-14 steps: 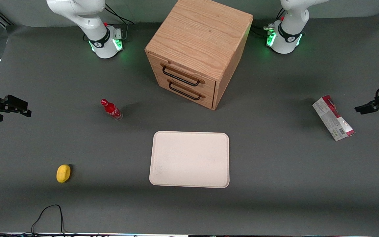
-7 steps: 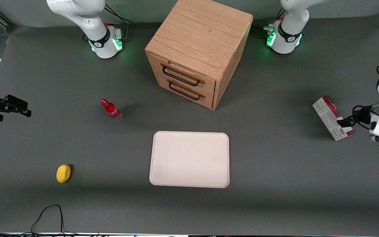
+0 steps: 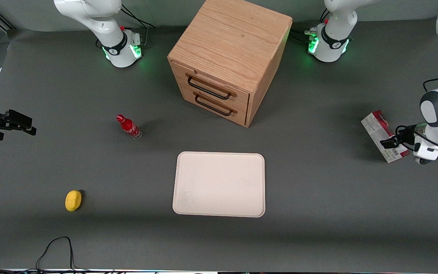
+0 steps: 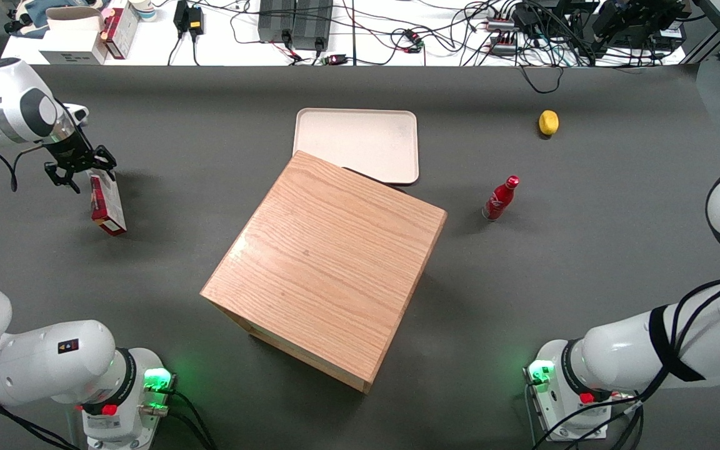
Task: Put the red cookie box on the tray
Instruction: 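Lower the left gripper onto the cookie box and close on it, then lift the cookie box upright with the left gripper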
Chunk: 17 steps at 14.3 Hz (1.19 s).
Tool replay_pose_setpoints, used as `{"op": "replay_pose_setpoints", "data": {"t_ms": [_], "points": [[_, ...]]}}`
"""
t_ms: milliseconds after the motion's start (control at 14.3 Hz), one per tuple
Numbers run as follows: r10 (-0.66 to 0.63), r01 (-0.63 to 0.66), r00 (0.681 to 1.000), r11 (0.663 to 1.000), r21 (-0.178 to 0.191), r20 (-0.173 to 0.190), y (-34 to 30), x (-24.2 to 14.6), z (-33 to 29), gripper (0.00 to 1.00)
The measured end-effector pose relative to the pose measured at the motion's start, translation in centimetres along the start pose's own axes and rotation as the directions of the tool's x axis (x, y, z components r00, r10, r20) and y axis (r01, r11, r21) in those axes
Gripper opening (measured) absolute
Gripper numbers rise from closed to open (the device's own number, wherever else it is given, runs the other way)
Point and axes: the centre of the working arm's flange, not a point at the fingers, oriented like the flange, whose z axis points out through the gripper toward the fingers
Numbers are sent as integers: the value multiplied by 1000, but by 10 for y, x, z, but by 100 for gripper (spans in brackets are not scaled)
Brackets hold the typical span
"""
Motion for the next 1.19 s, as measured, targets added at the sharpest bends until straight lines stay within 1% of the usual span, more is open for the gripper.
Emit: {"op": "replay_pose_setpoints", "data": {"t_ms": [140,210,280,350,420,561,631,701,771,981,1121,1191], "points": [[2,-2,1000,1000,0,-1,2,-1,1,93],[2,-2,1000,1000,1,-1,3,-1,1,84],[3,-3,1000,1000,1,-1,4,-1,1,73],[3,-3,1000,1000,1,-1,4,-1,1,59],[3,-3,1000,1000,2,-1,4,-1,1,49],[6,-6,1000,1000,2,-1,6,-2,1,30],[8,-8,1000,1000,3,-1,8,-2,1,22],[9,-9,1000,1000,3,-1,9,-2,1,10],[9,-9,1000,1000,3,-1,9,-2,1,6],[9,-9,1000,1000,4,5,9,-3,0,4],[9,-9,1000,1000,9,29,8,-8,-14,4],[9,-10,999,1000,12,43,7,-12,-31,4]]}}
